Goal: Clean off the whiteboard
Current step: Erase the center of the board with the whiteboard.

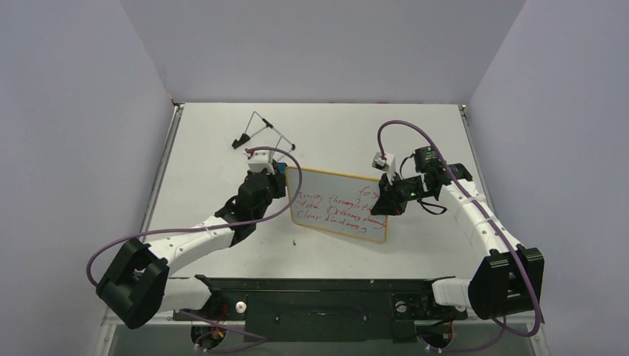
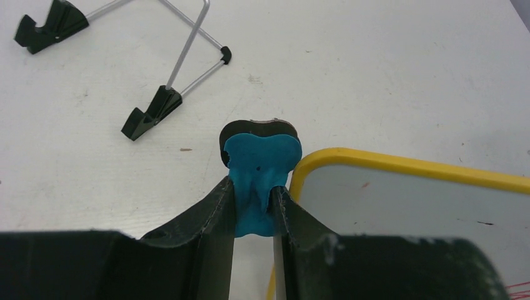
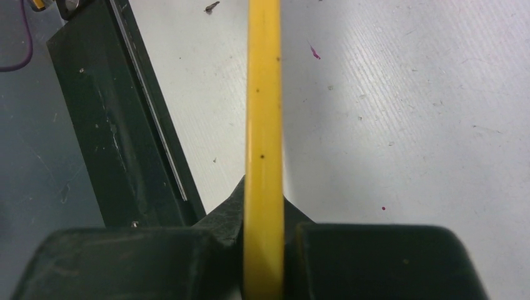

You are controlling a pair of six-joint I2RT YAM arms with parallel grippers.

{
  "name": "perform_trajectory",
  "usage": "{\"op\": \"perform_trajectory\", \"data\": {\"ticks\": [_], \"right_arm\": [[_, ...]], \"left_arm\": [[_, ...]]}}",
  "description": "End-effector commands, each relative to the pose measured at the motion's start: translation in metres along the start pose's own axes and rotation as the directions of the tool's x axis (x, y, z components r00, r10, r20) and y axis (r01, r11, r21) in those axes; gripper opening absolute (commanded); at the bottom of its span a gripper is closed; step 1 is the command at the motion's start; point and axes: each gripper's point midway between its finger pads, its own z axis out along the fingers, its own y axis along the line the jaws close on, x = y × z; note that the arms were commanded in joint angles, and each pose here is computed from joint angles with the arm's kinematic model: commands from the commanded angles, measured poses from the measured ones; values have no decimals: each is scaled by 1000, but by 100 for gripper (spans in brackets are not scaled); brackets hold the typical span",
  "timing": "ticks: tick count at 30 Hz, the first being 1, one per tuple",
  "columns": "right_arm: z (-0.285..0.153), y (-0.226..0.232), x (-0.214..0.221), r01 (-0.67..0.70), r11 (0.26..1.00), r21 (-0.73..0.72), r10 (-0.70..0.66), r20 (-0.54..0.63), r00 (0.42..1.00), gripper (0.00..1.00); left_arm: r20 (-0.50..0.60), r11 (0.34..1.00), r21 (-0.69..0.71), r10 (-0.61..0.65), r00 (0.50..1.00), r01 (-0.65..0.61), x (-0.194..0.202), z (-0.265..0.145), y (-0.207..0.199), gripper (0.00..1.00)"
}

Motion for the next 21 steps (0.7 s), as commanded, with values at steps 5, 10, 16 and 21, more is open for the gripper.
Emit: {"op": "perform_trajectory", "data": {"ticks": [5, 10, 16, 21], "right_arm": [[1, 0, 7, 22, 1000, 6, -22, -39, 999, 0], [2, 0, 7, 21, 1000, 3, -21, -41, 999, 0], [3, 0, 8, 19, 1000, 2, -19, -46, 999, 0], [2, -1, 7, 20, 1000, 5, -19, -44, 999, 0]], "left_arm": [[133, 990, -132, -40, 990, 57, -44, -42, 21, 0], [119, 996, 79, -59, 991, 50, -48, -57, -18, 0], [98, 926, 377, -43, 994, 3, -37, -81, -118, 0], [83, 881, 472, -16, 996, -25, -22, -90, -186, 0]]}}
